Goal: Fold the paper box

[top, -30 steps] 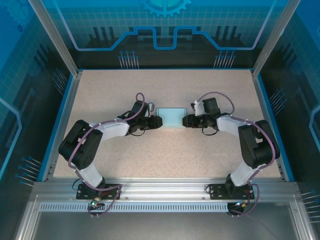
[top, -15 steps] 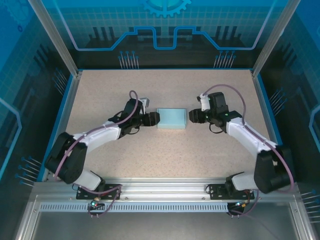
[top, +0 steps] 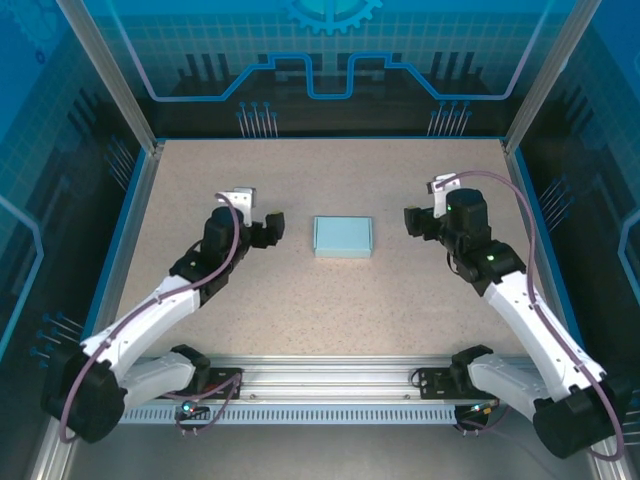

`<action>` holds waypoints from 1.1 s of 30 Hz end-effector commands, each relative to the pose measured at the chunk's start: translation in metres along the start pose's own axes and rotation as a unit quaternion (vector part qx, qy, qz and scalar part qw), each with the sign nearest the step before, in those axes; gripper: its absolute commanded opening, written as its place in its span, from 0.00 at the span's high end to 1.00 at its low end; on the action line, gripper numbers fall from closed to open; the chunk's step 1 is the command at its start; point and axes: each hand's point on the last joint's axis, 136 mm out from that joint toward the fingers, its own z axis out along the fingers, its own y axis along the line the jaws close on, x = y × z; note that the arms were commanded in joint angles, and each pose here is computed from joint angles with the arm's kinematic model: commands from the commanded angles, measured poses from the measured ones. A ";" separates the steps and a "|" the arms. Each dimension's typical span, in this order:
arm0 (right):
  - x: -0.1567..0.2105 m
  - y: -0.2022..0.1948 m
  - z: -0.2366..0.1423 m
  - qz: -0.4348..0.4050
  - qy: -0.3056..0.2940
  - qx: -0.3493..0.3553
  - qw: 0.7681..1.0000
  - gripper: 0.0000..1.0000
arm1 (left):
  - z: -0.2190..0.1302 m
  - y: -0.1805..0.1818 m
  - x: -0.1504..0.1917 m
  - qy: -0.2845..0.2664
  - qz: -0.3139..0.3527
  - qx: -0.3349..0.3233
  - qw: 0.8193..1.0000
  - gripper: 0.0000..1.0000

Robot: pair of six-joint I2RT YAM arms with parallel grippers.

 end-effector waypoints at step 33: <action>0.099 -0.024 0.119 -0.003 -0.054 0.014 0.998 0.00 | 0.076 0.118 0.078 -0.046 0.023 -0.072 0.996 0.01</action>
